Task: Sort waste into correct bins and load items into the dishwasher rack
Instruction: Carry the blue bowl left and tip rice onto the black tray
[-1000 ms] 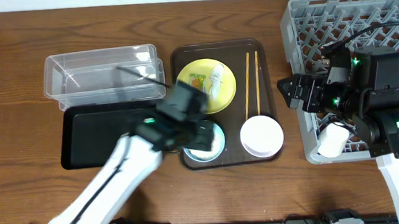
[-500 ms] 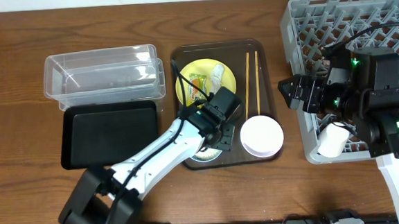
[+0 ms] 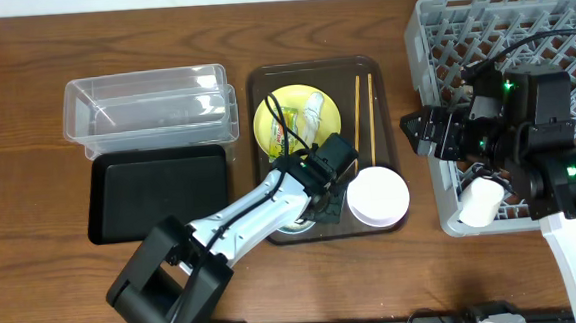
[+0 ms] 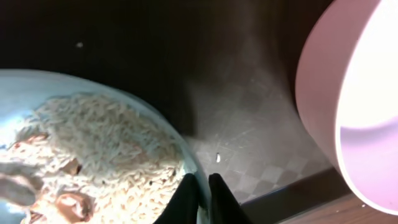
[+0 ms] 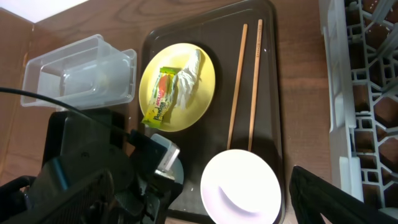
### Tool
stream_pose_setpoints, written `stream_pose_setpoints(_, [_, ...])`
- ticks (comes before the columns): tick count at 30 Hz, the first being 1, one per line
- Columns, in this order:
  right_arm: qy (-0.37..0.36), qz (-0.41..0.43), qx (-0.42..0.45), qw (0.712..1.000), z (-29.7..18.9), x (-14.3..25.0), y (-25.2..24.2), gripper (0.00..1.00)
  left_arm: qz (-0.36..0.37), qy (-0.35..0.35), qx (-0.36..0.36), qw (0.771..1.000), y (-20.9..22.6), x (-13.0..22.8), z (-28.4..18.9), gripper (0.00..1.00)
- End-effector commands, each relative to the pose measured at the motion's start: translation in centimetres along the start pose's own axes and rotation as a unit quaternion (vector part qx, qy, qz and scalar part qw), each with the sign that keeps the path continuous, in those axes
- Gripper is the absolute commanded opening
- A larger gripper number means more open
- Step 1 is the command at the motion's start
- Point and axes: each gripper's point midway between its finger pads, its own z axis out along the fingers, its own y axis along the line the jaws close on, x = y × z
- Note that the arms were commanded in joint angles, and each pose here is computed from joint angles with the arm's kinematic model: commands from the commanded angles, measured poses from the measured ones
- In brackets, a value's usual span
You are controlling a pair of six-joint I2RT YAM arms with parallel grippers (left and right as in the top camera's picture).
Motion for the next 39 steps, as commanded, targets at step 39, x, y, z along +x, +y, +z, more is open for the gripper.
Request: stream_pose_setpoints(39, [-0.009,0.002,-0.001,1.000,-0.4,-0.6,0.2,0.85,-0.202,-0.192,0.432,0.858,19.9,-5.5,-19.1,0.06])
